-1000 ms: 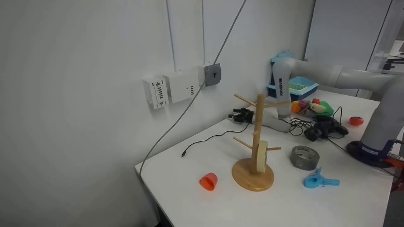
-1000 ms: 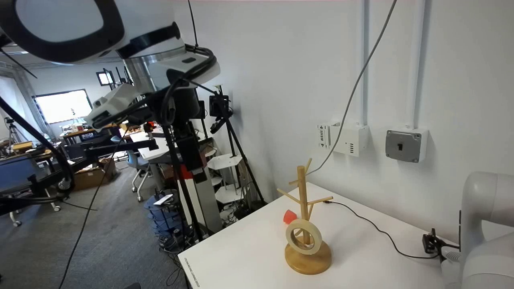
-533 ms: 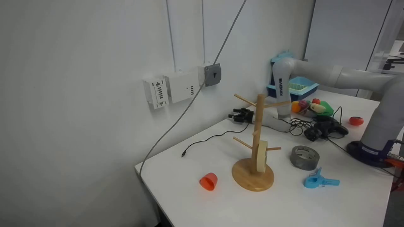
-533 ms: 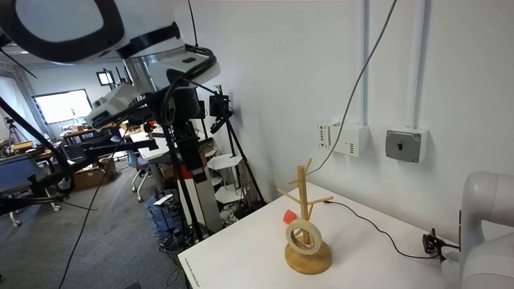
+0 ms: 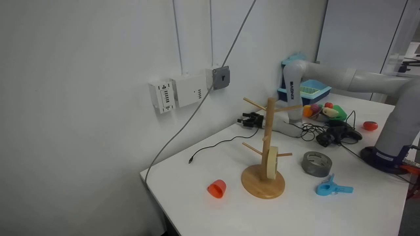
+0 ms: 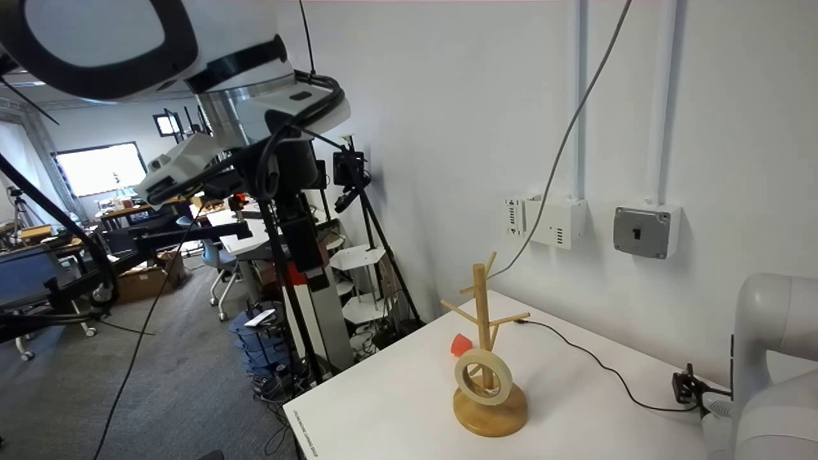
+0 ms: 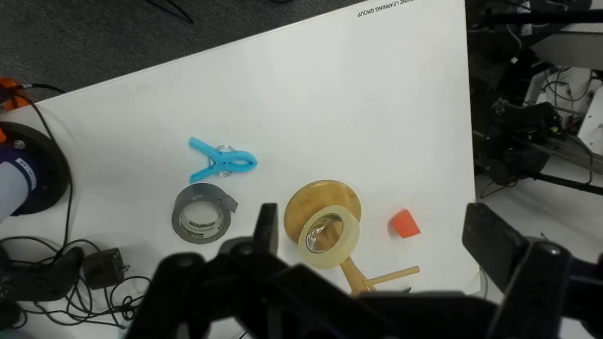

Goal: Remove the tape off of the wooden holder then put the dark brown tape on the bottom position of the wooden holder then put the peg on the top position of the wooden holder

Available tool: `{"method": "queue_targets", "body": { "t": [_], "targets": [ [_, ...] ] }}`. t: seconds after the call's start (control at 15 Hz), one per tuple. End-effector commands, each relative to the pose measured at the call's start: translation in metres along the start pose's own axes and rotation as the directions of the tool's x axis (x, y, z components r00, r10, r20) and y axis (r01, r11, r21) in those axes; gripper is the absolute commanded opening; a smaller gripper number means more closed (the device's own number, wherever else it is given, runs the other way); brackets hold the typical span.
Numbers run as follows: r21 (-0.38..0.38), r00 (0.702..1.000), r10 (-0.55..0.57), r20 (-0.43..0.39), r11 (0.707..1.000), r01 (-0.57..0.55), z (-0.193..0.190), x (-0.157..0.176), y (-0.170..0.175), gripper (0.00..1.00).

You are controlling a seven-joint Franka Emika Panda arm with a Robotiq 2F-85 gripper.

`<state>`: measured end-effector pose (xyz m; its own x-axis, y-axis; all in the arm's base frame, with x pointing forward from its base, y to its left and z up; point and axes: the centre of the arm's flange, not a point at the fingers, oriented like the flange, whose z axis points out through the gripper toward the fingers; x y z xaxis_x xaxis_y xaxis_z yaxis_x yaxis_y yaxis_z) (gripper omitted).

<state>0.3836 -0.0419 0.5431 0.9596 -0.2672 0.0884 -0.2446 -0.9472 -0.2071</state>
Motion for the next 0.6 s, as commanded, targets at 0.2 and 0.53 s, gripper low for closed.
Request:
{"method": "queue_targets", "body": {
  "t": [0.2,0.53],
  "targets": [
    [0.000,1.000,0.000,0.000,1.000,0.000,0.000,0.000,0.000,1.00],
    [-0.035,1.000,0.004,0.023,0.999,-0.003,0.031,0.004,0.002,1.00]
  ]
}}
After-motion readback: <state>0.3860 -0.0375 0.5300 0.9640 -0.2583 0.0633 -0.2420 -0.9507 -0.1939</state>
